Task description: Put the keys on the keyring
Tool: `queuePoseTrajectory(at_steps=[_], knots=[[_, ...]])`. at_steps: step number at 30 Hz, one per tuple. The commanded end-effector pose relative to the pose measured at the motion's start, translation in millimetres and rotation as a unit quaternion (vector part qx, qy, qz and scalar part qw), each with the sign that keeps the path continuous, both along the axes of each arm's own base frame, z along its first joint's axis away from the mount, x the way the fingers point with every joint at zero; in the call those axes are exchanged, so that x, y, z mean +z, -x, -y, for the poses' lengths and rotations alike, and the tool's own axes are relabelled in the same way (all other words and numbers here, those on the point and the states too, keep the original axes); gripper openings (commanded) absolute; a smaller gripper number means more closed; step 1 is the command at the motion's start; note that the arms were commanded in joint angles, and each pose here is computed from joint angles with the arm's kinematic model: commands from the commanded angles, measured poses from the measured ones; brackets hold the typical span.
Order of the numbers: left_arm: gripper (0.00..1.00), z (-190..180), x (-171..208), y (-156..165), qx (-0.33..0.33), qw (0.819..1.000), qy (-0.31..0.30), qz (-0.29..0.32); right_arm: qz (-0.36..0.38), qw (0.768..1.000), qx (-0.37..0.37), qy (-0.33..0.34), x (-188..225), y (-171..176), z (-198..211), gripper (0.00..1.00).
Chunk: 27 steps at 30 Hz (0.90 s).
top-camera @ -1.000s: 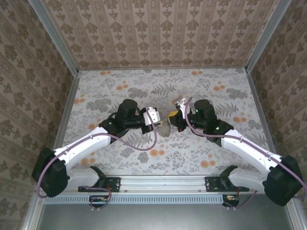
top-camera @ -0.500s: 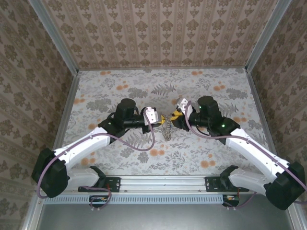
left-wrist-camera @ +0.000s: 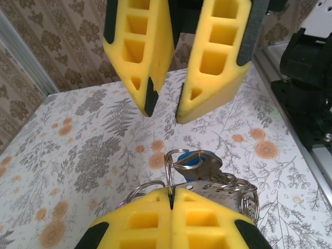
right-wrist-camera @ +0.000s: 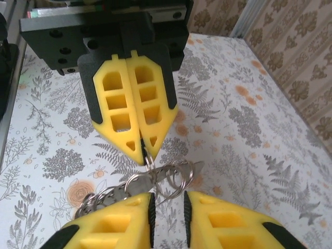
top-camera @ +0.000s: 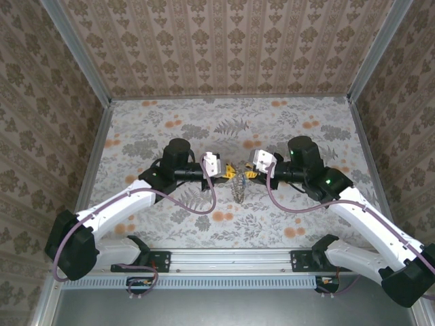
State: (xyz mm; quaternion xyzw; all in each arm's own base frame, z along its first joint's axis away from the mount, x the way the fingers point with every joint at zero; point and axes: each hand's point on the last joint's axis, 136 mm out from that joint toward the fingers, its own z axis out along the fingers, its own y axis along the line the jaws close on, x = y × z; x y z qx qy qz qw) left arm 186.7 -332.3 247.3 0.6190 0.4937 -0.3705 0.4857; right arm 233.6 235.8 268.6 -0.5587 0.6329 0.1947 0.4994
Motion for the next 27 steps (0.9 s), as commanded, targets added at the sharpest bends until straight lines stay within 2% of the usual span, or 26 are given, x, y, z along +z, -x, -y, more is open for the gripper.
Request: queuePoseTrajectory(at_steps=[1,9,22,27], knots=[[0.00,4.4,24.5,5.1,-0.029,0.999,0.038,0.016,0.010,0.999,0.029,0.008,5.6,4.8,-3.8,0.24],[0.00,9.5,26.1,6.4,-0.033,0.998,0.043,0.020,-0.015,0.999,0.049,0.017,-5.5,8.6,-11.1,0.24],[0.00,17.0,23.7,9.1,-0.046,0.998,0.048,0.012,-0.026,0.998,0.058,0.026,-19.1,11.6,-15.7,0.17],[0.00,17.4,25.6,10.4,-0.052,0.997,0.053,0.019,-0.034,0.998,0.046,0.041,-29.5,8.9,-12.6,0.24]])
